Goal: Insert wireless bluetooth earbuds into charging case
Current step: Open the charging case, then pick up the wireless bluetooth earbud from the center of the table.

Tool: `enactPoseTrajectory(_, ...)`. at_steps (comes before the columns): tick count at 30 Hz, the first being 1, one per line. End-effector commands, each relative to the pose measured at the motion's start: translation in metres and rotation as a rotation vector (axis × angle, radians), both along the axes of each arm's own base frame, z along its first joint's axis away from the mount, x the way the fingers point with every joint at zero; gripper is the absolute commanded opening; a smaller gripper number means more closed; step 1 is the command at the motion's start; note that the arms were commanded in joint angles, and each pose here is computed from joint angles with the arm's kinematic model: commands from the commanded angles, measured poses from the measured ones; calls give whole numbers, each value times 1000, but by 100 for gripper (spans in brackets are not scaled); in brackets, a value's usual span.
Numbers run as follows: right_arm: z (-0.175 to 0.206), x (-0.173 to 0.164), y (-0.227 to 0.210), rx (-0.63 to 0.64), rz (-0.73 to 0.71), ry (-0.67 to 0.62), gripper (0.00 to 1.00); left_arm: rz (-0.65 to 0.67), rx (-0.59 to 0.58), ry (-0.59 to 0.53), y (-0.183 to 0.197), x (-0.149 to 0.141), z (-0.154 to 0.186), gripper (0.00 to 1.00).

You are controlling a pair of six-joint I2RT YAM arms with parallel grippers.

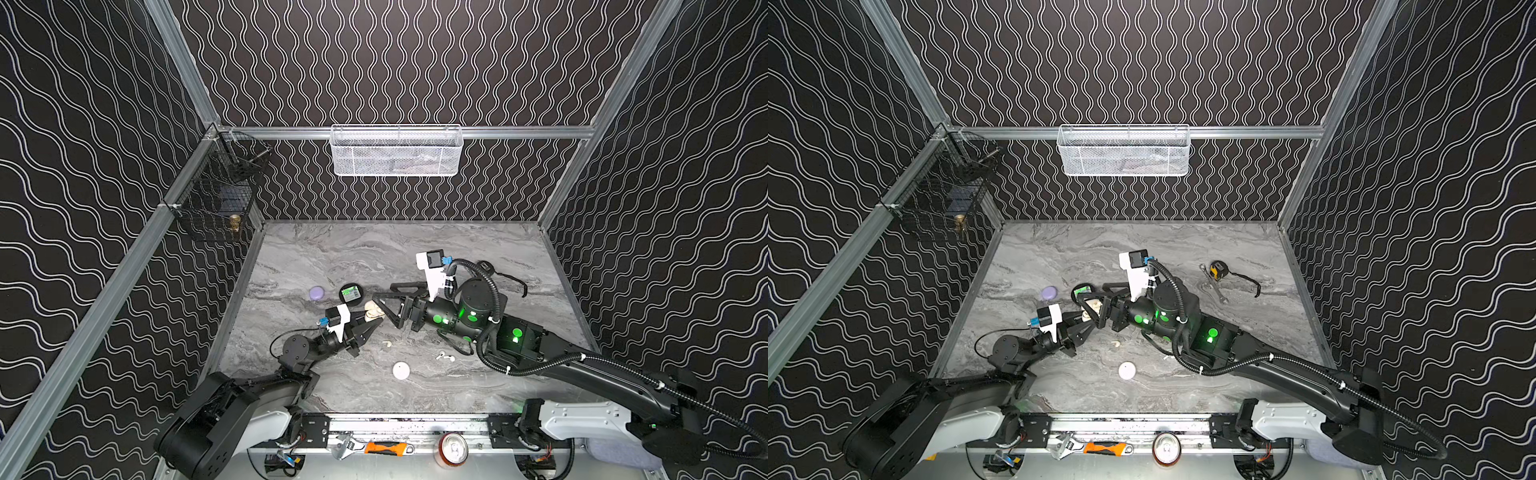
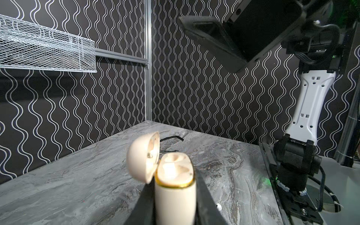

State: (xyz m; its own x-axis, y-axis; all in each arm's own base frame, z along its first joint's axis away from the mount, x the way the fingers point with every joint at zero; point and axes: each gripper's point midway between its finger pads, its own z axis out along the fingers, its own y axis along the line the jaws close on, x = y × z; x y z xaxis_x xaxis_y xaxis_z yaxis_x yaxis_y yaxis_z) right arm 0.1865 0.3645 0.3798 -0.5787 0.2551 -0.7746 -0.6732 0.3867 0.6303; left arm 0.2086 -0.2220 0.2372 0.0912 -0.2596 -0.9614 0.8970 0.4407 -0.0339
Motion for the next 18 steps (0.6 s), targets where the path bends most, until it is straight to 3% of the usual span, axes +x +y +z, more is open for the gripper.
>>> enactPoseTrajectory(1,5,0,-1,16,-5,20,92,32,-12,-37,4,1,5,0)
enactPoseTrajectory(5,-26,5,-5,-83,-35,52,86,97,-19,3,13,13,-1,0)
enactPoseTrajectory(10,-99,37,-50,-275,-306,84,84,325,-71,143,55,45,-23,0)
enactPoseTrajectory(12,-133,46,-56,-360,-352,126,82,340,-58,123,58,43,-24,0)
enactPoseTrajectory(18,-249,50,-22,-660,-269,327,53,408,-33,144,68,47,-27,0)
